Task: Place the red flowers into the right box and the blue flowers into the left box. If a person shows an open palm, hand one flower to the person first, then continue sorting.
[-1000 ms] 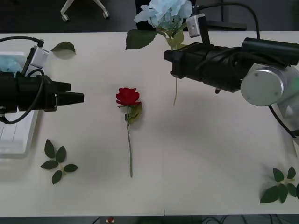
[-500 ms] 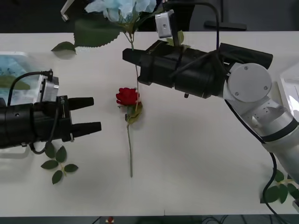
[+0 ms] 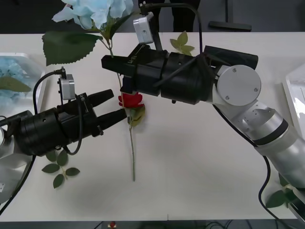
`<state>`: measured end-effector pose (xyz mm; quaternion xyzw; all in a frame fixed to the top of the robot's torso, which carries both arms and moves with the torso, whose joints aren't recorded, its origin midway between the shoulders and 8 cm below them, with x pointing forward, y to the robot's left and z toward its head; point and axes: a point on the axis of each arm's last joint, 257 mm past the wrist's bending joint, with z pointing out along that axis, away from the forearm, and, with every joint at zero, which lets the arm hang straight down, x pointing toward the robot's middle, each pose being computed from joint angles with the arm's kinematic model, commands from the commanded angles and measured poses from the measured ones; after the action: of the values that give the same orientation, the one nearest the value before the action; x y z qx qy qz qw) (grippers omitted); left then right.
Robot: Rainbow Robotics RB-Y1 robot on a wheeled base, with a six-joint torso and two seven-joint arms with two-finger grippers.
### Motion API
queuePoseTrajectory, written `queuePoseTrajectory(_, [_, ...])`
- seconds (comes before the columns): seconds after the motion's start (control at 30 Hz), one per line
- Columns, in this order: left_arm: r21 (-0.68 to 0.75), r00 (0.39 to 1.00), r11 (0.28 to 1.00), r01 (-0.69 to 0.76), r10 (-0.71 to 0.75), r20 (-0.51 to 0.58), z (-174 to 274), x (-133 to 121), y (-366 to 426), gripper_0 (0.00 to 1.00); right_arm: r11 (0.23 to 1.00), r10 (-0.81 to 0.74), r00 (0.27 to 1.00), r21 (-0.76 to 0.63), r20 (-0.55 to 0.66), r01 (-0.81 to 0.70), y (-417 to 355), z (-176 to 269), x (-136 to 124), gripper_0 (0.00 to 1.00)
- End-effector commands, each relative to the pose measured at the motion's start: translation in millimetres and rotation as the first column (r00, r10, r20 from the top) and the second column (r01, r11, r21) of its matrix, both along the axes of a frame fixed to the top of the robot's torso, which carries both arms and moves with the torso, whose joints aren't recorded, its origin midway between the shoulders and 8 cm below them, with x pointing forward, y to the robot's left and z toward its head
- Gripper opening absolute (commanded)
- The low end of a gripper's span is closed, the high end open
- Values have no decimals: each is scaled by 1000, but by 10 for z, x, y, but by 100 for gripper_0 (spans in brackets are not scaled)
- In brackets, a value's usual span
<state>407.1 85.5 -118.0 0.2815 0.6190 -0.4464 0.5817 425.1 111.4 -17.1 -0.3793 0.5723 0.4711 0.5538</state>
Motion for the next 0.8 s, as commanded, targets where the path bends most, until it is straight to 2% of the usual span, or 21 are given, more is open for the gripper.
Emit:
queuePoseTrajectory(0.03, [2, 997, 1000, 7, -8, 83, 223, 26, -163, 100, 997, 65, 994, 35, 84, -68, 189, 325, -260, 0])
queuePoseTrajectory(0.2, [-23, 996, 1000, -9, 11, 88, 292, 103, -281, 100, 997, 65, 994, 33, 85, -68, 183, 313, -257, 0])
queuePoseTrajectory(0.23, [-26, 996, 1000, -11, 13, 91, 310, 115, -301, 97, 997, 65, 994, 33, 85, -68, 183, 313, -257, 0])
queuePoseTrajectory(0.3, [-30, 995, 999, -14, 17, 98, 338, 133, -316, 56, 997, 65, 994, 33, 84, -68, 181, 308, -257, 0])
queuePoseTrajectory(0.33, [-24, 995, 1000, -18, 20, 103, 339, 147, -316, 15, 997, 64, 994, 34, 85, -67, 177, 313, -252, 0])
queuePoseTrajectory(0.37, [-20, 994, 1000, -20, 22, 105, 338, 154, -316, 0, 997, 64, 994, 34, 85, -67, 177, 313, -252, 0])
queuePoseTrajectory(0.8, [-3, 993, 1000, -31, 31, 115, 334, 187, -284, 0, 997, 63, 995, 37, 82, -66, 172, 320, -248, 0])
